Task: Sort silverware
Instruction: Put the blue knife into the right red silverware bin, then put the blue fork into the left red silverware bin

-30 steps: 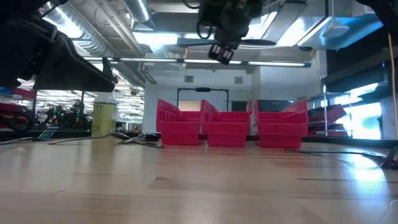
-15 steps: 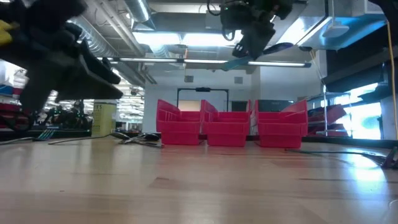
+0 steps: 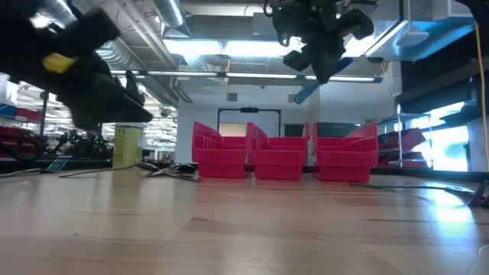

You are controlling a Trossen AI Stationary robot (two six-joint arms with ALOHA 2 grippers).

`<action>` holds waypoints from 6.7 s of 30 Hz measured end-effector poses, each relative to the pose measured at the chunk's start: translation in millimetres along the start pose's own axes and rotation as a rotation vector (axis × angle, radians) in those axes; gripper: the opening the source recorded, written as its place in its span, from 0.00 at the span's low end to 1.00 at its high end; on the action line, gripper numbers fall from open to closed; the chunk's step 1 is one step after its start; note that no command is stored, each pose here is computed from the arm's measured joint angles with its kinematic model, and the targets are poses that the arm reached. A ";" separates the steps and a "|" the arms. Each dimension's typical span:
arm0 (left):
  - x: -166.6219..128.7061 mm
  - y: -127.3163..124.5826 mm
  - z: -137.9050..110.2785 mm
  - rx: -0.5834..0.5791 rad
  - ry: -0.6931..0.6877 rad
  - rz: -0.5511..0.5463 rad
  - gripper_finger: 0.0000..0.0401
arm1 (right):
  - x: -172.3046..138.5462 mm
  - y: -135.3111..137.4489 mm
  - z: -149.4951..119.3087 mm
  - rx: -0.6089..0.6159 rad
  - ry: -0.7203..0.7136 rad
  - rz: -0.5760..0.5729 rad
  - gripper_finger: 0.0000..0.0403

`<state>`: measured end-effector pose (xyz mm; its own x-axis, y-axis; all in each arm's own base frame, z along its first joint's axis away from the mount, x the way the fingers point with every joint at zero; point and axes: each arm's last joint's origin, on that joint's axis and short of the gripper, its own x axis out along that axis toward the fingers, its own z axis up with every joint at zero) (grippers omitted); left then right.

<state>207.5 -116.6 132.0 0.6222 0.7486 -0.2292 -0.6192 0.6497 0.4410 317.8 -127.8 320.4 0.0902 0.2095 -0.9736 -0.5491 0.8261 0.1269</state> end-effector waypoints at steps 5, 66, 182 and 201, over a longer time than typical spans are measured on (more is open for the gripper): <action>12.5 3.6 1.5 -0.033 0.023 0.047 0.55 | -2.3 -5.6 -8.0 -0.079 -0.004 -0.007 0.01; 19.3 2.4 -2.9 -0.063 0.322 -0.175 0.55 | 28.4 -50.9 -74.2 -0.698 -0.004 -0.006 0.01; 19.2 2.2 -3.1 -0.061 0.325 -0.177 0.55 | 21.1 20.9 20.8 -0.275 -0.351 -0.141 0.02; 19.2 2.2 -3.0 -0.062 0.325 -0.178 0.55 | 45.7 81.5 109.5 0.059 -0.553 0.057 0.05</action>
<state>216.7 -100.4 125.9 0.5445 0.6197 -0.5652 -0.5493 0.7727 0.3181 368.2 6.4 307.0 0.4927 0.4852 -0.7224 -0.5201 0.8298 0.2025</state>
